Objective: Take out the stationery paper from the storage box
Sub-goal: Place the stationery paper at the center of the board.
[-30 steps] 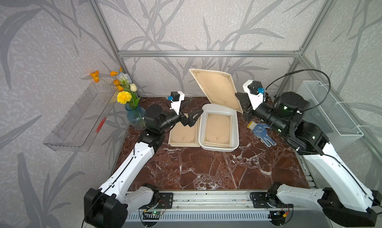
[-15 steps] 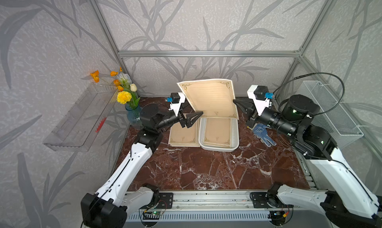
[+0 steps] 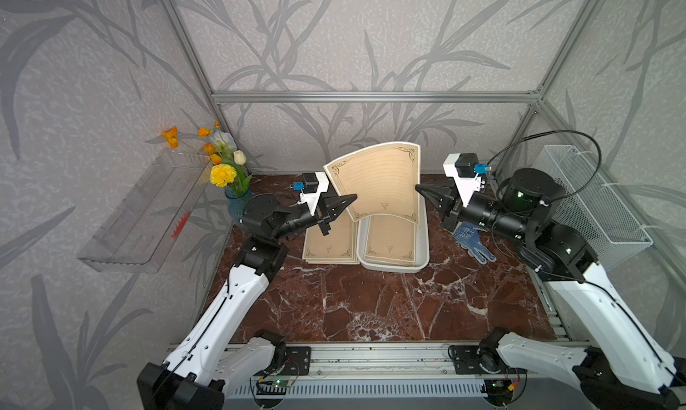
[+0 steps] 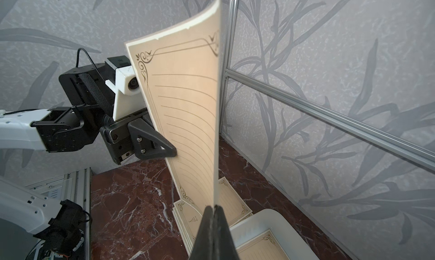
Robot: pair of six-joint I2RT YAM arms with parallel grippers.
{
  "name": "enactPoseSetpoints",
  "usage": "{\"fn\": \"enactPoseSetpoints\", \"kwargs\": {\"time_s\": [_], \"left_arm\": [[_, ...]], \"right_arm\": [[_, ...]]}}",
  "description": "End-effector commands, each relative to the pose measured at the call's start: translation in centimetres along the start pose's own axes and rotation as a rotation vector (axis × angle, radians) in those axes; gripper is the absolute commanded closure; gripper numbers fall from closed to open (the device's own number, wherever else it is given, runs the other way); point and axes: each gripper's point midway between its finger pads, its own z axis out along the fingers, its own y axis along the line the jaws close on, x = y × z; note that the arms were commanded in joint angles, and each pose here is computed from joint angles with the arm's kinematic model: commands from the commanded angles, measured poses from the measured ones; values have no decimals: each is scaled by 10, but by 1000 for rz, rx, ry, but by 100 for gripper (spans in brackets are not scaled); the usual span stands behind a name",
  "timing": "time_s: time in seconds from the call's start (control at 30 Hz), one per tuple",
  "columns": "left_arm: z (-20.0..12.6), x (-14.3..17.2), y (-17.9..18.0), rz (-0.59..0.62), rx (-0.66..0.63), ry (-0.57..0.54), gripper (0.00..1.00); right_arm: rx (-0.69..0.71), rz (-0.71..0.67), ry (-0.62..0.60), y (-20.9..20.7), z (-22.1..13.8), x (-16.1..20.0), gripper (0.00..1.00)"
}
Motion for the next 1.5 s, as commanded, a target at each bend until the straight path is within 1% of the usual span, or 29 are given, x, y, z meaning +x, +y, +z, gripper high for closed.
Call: {"fn": "enactPoseSetpoints", "kwargs": {"time_s": [0.0,0.03,0.07,0.1,0.17,0.27,0.37,0.5,0.63,0.73,0.8,0.93,1.03,1.13,1.23,1.33,1.47], "left_arm": [[-10,-20,-4,25,-40,36,100],[-12,-14,1,4,-66,84,100],[-14,-10,6,-9,-87,122,100],[-17,-4,13,-36,-115,166,100],[-25,4,30,-91,-164,229,100],[-38,21,59,-183,-241,307,100],[-50,50,83,-248,-306,434,100],[-56,89,101,-348,-300,591,100],[-56,127,119,-474,-273,696,100],[-67,161,145,-589,-335,775,100],[-76,176,160,-668,-352,783,100],[-83,193,182,-849,-286,702,100],[-87,216,186,-984,-204,715,100],[-88,241,186,-1093,-131,736,100],[-87,264,188,-1164,-91,729,100],[-88,275,186,-1223,-59,732,100],[-84,270,185,-1221,-30,693,100]], "right_arm": [[2,38,-45,0,-4,-10,48],[5,48,-40,-1,-2,-7,27],[8,54,-36,-2,-1,-4,13],[17,60,-31,-4,0,-2,5],[50,72,-15,-11,5,4,2],[118,81,20,-25,13,15,1],[181,84,61,-40,20,25,1],[197,82,100,-45,25,31,0],[195,81,108,-43,24,34,0],[216,84,117,-46,22,38,0],[232,90,130,-49,22,43,0],[252,96,161,-53,23,51,1],[257,101,174,-54,26,54,0],[251,107,187,-55,30,58,0],[249,113,205,-56,35,62,1],[255,114,228,-58,37,66,1],[266,104,250,-60,38,73,1]]}}
